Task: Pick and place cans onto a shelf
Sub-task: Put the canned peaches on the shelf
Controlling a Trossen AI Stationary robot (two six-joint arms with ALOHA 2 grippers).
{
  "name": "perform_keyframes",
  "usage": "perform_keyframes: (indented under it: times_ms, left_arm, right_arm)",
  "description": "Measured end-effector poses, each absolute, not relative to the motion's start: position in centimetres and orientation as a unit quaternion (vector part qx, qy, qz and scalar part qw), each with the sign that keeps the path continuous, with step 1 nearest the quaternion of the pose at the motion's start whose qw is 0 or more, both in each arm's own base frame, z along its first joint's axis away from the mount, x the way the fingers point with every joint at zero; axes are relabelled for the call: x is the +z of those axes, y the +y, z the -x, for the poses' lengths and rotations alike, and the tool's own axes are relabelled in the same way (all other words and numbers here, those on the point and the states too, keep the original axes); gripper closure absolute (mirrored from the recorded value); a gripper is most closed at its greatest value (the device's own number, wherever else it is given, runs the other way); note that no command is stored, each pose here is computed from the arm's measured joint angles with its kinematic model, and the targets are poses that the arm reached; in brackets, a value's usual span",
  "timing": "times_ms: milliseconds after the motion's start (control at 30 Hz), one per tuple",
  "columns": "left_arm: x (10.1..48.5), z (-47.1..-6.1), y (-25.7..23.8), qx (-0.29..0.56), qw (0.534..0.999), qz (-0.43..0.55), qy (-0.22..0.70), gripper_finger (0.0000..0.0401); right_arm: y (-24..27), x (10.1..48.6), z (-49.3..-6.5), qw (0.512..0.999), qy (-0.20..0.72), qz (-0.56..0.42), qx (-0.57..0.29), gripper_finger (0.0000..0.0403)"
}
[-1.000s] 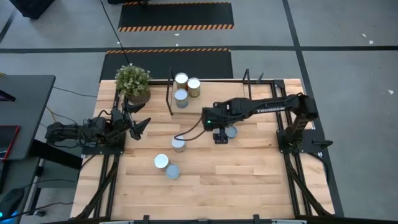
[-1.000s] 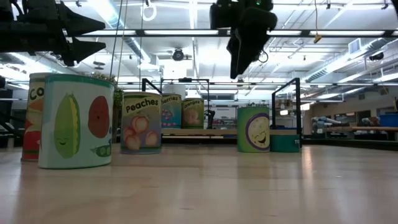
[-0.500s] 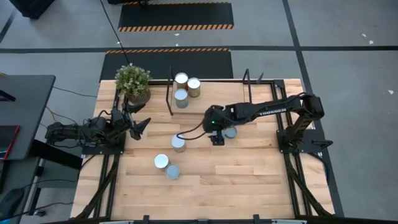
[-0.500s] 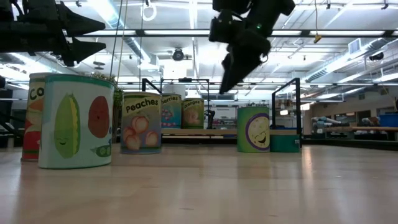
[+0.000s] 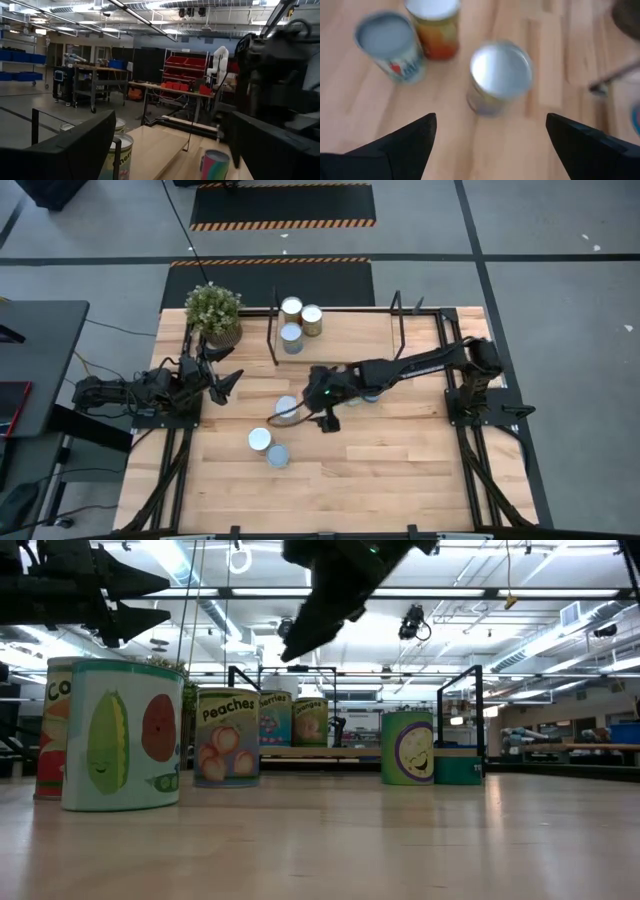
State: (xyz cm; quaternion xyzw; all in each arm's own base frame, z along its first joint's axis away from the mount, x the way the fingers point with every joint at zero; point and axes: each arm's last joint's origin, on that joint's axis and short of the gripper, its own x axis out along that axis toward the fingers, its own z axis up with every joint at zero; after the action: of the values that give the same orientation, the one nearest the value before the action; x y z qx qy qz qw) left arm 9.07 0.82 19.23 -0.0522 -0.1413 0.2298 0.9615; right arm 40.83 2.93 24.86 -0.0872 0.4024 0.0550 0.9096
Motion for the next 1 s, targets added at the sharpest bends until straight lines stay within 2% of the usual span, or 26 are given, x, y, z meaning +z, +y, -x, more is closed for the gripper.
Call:
perform_keyframes:
  times_ms: [567,833,1000]
  left_arm:
    - [19.1,-9.2,0.8,0.232,0.962,0.049,-0.133,0.0009]
    - [19.1,-9.2,0.8,0.232,0.962,0.049,-0.133,0.0009]
    - [19.1,-9.2,0.8,0.232,0.962,0.049,-0.132,0.0009]
  right_arm:
    - [3.0,24.6,-47.3,0.877,0.432,0.173,0.120,0.0004]
    - [2.6,24.3,-47.7,0.877,0.434,0.171,0.114,0.0003]
    - [0.9,23.6,-46.6,0.845,0.501,0.165,0.089,0.0003]
